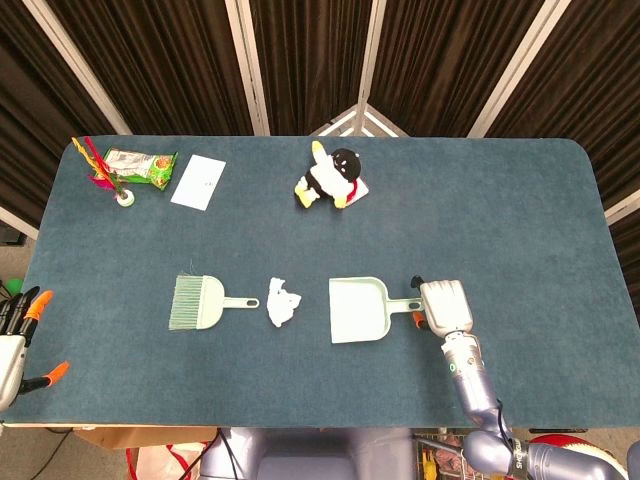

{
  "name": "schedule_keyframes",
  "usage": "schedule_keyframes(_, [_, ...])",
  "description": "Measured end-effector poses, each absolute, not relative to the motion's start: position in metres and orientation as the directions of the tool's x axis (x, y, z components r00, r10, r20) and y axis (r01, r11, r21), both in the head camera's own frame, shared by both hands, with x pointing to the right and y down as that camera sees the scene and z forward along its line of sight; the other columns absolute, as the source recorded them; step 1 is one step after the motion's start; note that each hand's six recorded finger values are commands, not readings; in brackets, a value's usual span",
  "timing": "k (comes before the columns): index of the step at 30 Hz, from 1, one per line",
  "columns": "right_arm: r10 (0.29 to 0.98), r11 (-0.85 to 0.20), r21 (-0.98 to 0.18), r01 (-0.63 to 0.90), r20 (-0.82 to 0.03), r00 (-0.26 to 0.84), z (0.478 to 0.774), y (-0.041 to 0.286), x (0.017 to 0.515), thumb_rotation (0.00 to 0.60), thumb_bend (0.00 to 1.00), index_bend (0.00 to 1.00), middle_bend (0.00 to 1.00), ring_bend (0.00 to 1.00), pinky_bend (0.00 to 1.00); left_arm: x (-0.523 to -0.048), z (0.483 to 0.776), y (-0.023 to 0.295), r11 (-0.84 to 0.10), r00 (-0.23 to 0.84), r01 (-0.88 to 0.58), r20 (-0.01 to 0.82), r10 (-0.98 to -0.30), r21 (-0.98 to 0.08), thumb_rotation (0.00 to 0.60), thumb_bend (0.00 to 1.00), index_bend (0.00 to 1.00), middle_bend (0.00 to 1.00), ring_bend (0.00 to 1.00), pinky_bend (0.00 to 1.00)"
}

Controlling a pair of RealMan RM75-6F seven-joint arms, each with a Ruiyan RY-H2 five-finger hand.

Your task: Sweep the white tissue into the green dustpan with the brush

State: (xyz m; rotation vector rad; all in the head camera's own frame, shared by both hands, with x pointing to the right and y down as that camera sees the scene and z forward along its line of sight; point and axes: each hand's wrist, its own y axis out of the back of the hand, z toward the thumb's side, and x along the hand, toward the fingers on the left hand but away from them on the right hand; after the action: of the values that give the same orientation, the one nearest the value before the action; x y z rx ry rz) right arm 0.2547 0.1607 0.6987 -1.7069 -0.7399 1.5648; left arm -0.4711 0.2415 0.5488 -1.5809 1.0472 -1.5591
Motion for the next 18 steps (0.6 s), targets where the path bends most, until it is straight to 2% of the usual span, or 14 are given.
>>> schedule_keyframes(14, [0.786, -0.604, -0.796, -0.048, -0.604, 0.128, 0.697, 0.162, 0.248, 0.600, 0.32, 0.44, 0.85, 0.86, 0.74, -0.470, 0.548, 0.242, -0.451, -0.036, -0.087, 0.455, -0.890, -0.888, 0.600, 0.00, 0.00, 0.00, 0.00, 0.00])
schedule_keyframes(18, [0.778, -0.614, -0.788, -0.045, -0.614, 0.133, 0.706, 0.173, 0.238, 0.600, 0.32, 0.44, 0.85, 0.86, 0.74, -0.470, 0.548, 0.242, -0.451, -0.036, -0.088, 0.456, -0.889, -0.888, 0.600, 0.00, 0.00, 0.00, 0.00, 0.00])
